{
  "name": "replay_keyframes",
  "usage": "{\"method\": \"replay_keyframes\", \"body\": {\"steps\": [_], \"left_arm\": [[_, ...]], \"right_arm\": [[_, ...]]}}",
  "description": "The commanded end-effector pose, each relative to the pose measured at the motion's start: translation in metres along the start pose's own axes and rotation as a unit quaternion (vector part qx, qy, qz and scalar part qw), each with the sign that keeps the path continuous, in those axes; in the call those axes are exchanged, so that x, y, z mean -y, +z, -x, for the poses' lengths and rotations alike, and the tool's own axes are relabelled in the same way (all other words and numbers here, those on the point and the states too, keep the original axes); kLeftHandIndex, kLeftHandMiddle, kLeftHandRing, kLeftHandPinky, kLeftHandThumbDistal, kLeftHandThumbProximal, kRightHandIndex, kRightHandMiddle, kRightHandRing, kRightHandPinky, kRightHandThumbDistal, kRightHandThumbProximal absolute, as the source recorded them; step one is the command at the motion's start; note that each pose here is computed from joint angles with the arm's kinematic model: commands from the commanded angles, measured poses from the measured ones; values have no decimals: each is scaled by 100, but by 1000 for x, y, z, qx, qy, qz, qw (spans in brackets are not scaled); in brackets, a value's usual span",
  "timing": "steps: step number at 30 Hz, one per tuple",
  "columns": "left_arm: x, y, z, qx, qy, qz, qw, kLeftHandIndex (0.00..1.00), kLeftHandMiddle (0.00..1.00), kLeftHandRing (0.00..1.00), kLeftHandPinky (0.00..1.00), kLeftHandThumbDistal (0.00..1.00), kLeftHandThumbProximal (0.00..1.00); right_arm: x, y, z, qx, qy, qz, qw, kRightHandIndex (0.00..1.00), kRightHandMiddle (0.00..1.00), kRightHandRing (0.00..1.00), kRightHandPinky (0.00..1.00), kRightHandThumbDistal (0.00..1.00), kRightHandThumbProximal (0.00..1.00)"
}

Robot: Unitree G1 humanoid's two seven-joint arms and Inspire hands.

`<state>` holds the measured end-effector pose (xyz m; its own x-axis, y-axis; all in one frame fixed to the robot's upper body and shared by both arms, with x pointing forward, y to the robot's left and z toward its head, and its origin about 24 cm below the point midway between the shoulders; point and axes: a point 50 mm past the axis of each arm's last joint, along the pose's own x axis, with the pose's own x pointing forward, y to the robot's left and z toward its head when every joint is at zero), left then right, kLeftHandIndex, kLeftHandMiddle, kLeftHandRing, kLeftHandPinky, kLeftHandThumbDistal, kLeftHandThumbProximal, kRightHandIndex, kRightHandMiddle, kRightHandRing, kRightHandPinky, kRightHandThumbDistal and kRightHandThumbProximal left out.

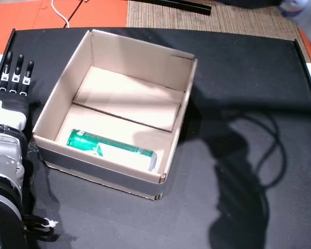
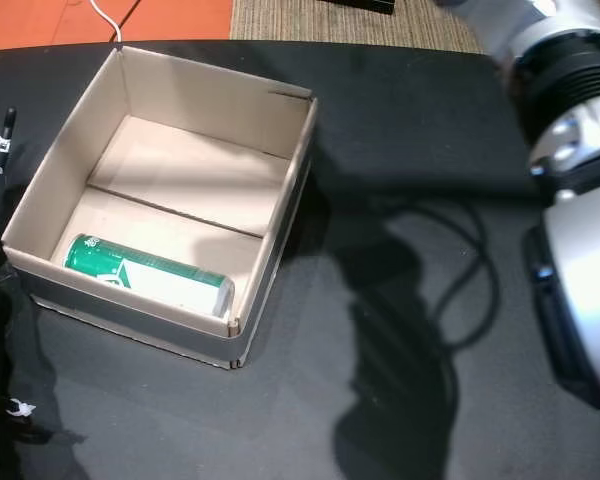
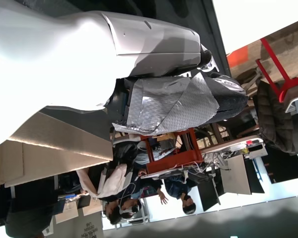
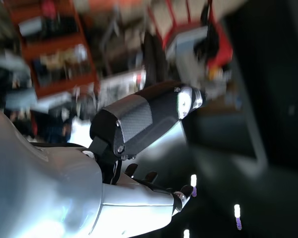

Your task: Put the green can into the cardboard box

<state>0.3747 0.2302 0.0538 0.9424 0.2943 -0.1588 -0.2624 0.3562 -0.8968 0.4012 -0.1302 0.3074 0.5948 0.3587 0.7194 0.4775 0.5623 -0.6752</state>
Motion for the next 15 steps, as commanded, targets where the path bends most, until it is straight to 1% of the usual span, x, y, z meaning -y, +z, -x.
{"method": "replay_keyframes", "body": {"steps": [1,2,3,4,6,8,9,10,11,13,14,15], "left_arm": [[-9,5,2,2,4,-1,1000,55,55,64,87,0,100],[-9,5,2,2,4,-1,1000,53,53,62,84,0,97],[-10,6,2,4,6,0,1000,51,51,61,83,0,92],[-10,7,2,5,8,0,1000,50,51,60,81,0,89],[-11,8,2,6,9,-3,1000,49,48,56,78,0,88],[-12,9,2,7,16,-5,1000,45,44,53,74,0,86],[-12,9,2,7,15,-6,1000,45,43,52,75,0,86],[-13,10,2,7,14,-7,1000,45,42,52,75,0,86],[-13,11,2,7,13,-8,1000,44,42,51,74,0,85],[-13,11,2,9,9,-11,1000,45,42,50,72,0,86],[-13,12,2,10,10,-12,1000,45,42,50,72,0,86],[-13,12,2,10,12,-13,1000,44,41,50,73,0,86]], "right_arm": [[10,-19,15,-27,-27,8,999,90,100,100,100,92,39],[15,-27,20,-39,-38,6,999,90,100,100,100,91,39],[22,-35,26,-54,-52,2,997,91,100,100,100,92,39],[26,-41,31,-64,-63,-1,996,90,100,100,100,92,39],[38,-54,44,-84,-87,-3,993,90,100,100,100,91,42],[50,-65,58,-95,-107,-14,990,91,100,100,100,90,40],[57,-70,67,-95,-123,-19,988,90,100,100,100,90,42],[64,-73,76,-91,-139,-20,986,89,99,100,100,89,47],[69,-75,82,-85,-151,-19,985,88,98,100,100,88,49],[77,-77,99,-70,-174,-28,982,88,98,100,100,80,49],[79,-77,108,-68,-181,-40,980,86,98,100,100,77,49],[80,-77,117,-67,-187,-52,979,83,98,100,100,77,48]]}}
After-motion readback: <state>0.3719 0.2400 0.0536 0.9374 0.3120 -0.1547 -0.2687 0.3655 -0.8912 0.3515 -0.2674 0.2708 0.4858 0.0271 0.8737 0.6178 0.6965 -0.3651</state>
